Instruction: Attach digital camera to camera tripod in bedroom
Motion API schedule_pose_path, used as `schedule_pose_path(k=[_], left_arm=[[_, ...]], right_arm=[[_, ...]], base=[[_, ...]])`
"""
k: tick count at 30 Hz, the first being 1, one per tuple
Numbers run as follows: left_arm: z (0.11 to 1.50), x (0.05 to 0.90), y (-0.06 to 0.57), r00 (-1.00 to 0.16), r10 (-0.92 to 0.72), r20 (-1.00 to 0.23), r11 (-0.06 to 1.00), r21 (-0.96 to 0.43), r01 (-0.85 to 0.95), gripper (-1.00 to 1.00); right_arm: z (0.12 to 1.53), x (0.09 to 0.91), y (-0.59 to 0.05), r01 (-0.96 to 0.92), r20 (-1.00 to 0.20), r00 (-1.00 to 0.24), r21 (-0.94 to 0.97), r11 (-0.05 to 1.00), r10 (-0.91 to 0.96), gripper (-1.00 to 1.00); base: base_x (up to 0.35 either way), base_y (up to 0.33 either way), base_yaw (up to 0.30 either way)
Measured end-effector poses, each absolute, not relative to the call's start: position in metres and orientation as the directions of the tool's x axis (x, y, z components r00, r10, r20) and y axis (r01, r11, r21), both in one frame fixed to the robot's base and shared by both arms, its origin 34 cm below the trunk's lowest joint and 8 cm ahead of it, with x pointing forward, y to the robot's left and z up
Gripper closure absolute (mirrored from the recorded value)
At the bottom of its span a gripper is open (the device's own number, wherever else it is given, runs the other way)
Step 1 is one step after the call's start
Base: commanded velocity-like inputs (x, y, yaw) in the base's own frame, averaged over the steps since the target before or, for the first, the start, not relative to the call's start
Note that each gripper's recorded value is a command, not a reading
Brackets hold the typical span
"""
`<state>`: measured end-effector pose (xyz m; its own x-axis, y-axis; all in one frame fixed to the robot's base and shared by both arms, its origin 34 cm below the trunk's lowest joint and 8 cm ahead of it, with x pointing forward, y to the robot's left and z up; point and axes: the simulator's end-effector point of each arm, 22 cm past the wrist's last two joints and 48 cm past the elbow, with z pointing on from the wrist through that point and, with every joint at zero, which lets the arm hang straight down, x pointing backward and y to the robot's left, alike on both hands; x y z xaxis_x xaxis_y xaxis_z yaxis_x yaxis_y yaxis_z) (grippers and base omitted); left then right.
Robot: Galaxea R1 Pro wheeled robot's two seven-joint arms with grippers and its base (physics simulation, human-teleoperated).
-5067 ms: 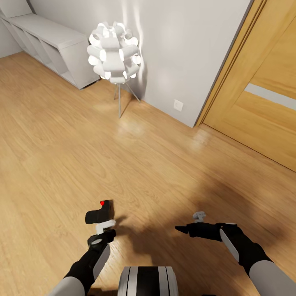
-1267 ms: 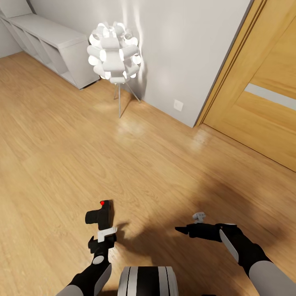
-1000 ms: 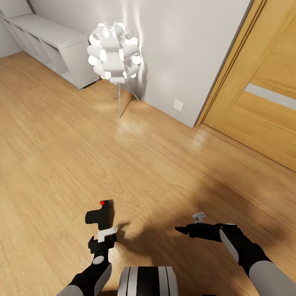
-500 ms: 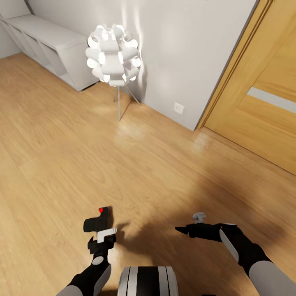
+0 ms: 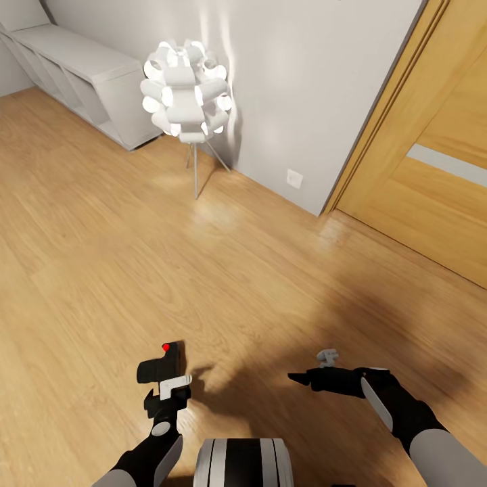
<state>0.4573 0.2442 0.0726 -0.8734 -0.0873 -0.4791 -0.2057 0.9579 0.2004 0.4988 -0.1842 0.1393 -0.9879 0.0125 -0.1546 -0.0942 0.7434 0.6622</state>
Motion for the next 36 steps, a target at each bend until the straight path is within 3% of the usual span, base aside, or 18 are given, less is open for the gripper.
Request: schedule_pose_path(k=[36], left_arm=[[0.063, 0.428, 0.252, -0.904, -0.072, -0.422, 0.956, 0.230, -0.183, -1.00]], right_arm=[[0.139, 0.498, -0.184, -0.094, -0.154, -0.988, 0.663, 0.743, 0.012, -1.00]], base=[[0.000, 0.000, 0.000]])
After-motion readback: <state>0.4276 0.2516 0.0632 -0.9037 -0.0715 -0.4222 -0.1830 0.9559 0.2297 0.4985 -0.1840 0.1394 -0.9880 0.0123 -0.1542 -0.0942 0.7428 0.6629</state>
